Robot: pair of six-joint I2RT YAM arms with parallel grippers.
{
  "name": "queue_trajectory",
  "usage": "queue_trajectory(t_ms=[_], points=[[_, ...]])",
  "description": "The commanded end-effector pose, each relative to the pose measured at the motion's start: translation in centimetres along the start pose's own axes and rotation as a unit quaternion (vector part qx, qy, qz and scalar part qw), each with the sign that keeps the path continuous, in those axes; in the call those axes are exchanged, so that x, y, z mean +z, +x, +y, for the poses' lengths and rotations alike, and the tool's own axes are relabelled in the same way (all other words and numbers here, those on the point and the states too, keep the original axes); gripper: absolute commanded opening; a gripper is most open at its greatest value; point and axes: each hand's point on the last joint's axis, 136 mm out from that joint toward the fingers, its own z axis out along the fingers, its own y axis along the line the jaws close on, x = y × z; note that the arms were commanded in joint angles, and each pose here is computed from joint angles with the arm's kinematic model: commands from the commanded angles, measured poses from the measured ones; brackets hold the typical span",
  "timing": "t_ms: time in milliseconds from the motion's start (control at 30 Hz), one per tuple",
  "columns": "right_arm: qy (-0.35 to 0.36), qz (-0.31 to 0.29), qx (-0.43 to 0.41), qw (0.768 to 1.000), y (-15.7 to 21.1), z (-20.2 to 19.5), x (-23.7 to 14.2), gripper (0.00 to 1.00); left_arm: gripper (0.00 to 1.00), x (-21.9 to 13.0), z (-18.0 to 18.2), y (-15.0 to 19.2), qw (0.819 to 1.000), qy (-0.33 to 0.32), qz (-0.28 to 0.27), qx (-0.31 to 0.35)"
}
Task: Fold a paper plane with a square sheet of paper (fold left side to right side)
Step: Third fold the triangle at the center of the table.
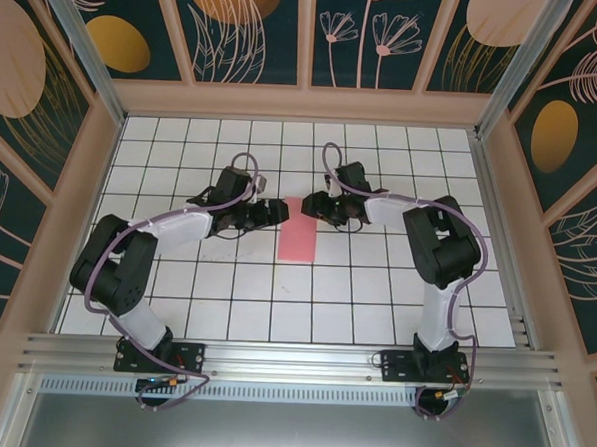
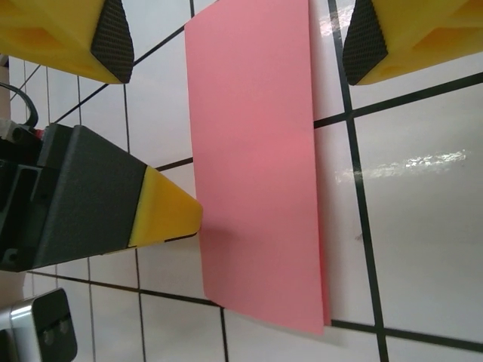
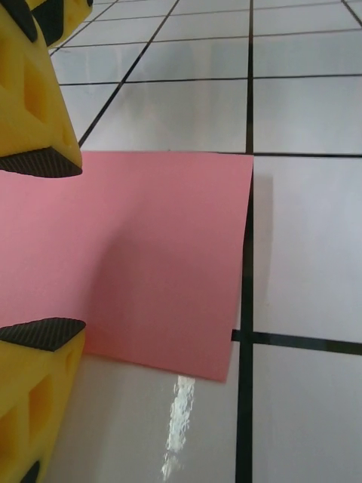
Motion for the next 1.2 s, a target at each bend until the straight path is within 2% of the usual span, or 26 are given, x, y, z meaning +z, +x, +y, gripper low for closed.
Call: queue_trajectory(t_ms=[0, 333, 1167], points=[[0.016, 0.013, -0.015, 1.0, 0.2, -0.6, 0.7, 0.54, 0.75, 0.7, 0.6, 0.4, 1.0, 0.007, 0.007, -0.008], [0.063, 0.038, -0.011, 0.997, 1.2, -2.8, 1.3, 0.53, 0.69, 2.9, 2.0, 1.8, 0.999, 0.013, 0.041, -0.032], [0.046, 0.044, -0.012, 0.998, 1.7, -2.5, 1.5, 0.5, 0.54, 5.2, 1.3, 2.2, 0.995, 0.047, 0.065, -0.053]])
